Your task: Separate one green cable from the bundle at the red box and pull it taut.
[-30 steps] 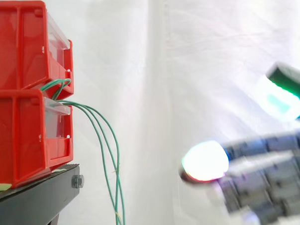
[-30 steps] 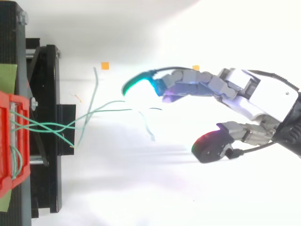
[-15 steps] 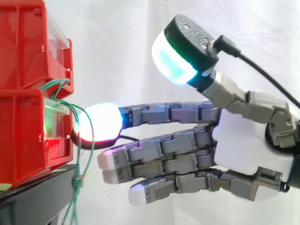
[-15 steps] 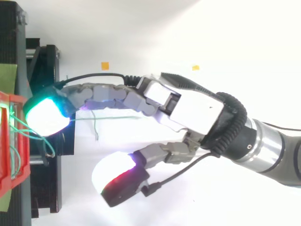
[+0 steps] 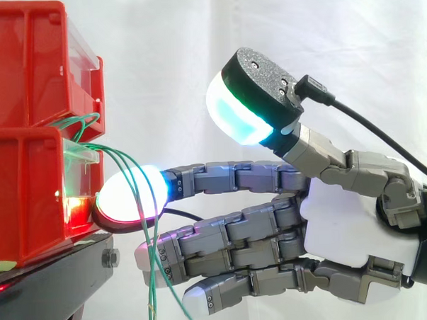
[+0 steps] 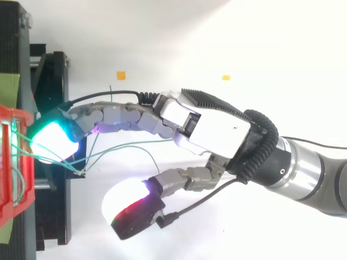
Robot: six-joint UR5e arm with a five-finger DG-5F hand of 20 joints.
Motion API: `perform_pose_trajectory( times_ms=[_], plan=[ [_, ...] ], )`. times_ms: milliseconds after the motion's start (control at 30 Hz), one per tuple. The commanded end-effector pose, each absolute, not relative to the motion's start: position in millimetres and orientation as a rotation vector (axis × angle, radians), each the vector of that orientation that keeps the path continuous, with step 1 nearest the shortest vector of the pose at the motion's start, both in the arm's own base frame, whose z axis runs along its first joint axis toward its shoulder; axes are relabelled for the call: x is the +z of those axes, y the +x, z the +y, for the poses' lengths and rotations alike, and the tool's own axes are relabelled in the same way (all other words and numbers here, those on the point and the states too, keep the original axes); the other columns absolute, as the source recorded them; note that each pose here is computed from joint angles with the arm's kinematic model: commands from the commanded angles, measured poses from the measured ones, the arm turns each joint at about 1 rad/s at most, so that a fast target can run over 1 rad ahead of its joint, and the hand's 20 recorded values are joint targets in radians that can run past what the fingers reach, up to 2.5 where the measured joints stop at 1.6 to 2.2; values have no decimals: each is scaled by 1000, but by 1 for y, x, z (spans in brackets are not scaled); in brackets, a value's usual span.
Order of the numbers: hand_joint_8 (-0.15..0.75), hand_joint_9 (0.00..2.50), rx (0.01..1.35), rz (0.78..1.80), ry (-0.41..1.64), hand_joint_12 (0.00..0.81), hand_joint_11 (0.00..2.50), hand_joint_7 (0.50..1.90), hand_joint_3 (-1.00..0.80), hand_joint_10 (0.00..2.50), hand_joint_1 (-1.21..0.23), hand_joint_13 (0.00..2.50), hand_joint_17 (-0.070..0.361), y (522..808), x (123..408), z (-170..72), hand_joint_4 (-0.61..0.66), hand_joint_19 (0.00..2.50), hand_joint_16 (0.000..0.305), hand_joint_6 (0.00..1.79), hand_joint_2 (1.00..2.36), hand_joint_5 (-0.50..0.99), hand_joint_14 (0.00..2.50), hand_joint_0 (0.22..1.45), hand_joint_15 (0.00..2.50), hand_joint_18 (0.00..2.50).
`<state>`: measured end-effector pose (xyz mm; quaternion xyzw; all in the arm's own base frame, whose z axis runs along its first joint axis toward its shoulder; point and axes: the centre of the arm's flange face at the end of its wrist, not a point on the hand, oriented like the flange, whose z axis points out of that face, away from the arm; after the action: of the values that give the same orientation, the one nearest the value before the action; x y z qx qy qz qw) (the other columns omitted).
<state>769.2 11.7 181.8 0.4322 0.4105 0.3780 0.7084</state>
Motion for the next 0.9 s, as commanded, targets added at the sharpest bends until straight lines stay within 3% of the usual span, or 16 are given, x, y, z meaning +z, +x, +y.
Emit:
perform_pose_trajectory(
  times_ms=[0, 200, 400, 700, 867],
  plan=[
    [331, 600, 841, 914, 958, 375, 362, 625, -500, 12, -498, 400, 144, 769, 181, 16, 129, 654, 64, 501, 1000, -253, 13, 399, 367, 401],
    [323, 645, 812, 902, 974, 364, 427, 729, -500, 14, -638, 423, 139, 767, 181, 32, 198, 664, 62, 502, 1000, -210, 14, 421, 392, 405],
    [328, 639, 814, 866, 988, 361, 438, 748, -500, 12, -705, 422, 137, 767, 183, 44, 247, 667, 61, 502, 1000, -184, 13, 428, 400, 395],
    [346, 519, 817, 839, 1011, 372, 364, 684, -500, 10, -783, 347, 150, 767, 184, 42, 339, 638, 67, 502, 1000, -181, 12, 394, 381, 368],
    [359, 475, 774, 741, 1120, 380, 317, 743, -500, 11, -834, 325, 157, 762, 181, 32, 335, 619, 70, 502, 1000, -175, 13, 383, 374, 372]
  ],
)
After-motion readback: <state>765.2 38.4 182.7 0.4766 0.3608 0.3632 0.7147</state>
